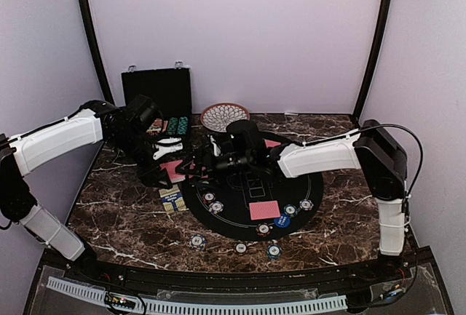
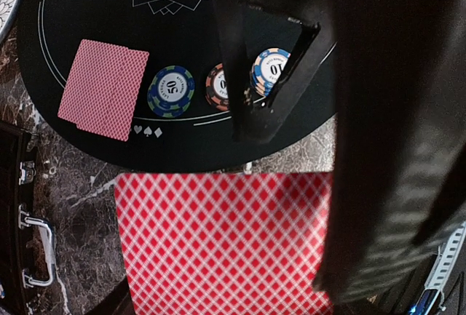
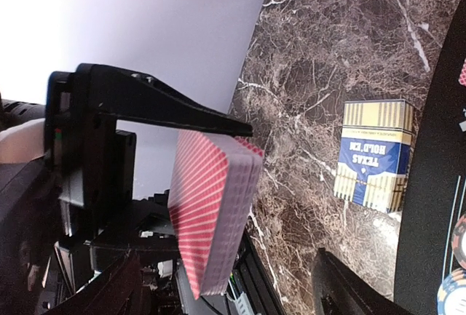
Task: Distribute texas hold em gaming equipment
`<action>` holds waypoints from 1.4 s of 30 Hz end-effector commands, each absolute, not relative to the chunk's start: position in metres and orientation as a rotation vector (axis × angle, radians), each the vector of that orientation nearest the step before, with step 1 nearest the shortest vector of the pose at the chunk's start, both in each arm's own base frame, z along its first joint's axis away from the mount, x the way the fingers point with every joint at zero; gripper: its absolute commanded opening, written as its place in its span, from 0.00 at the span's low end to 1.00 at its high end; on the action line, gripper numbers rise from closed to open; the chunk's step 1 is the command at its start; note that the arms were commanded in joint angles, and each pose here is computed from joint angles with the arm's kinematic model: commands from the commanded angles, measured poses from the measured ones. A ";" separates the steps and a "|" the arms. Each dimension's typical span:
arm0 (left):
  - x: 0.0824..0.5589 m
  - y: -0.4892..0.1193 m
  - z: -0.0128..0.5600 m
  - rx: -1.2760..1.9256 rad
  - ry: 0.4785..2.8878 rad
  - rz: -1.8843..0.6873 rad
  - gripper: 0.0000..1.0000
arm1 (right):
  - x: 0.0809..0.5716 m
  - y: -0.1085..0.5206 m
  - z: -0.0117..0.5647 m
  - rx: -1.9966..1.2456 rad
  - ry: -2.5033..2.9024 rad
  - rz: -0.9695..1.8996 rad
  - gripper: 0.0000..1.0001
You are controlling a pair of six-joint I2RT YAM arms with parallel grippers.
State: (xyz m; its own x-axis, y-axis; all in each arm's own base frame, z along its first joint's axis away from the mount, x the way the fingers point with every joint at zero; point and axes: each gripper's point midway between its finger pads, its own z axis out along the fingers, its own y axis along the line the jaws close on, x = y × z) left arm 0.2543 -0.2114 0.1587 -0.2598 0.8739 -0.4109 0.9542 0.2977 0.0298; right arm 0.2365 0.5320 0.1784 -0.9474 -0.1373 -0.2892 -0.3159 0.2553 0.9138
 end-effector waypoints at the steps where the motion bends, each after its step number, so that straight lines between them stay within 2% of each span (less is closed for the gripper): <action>1: 0.253 -0.218 0.176 1.635 2.178 -0.356 0.00 | 0.232 0.550 0.193 -0.472 2.297 1.853 0.80; 22: 0.253 -0.221 0.177 1.632 2.182 -0.374 0.00 | 0.235 0.589 0.178 -0.508 2.308 1.952 0.82; 34: 0.251 -0.218 0.179 1.635 2.172 -0.362 0.00 | 0.248 0.568 0.154 -0.429 2.382 1.875 0.74; 42: 0.250 -0.217 0.179 1.632 2.173 -0.363 0.00 | 0.246 0.552 0.160 -0.413 2.382 1.866 0.69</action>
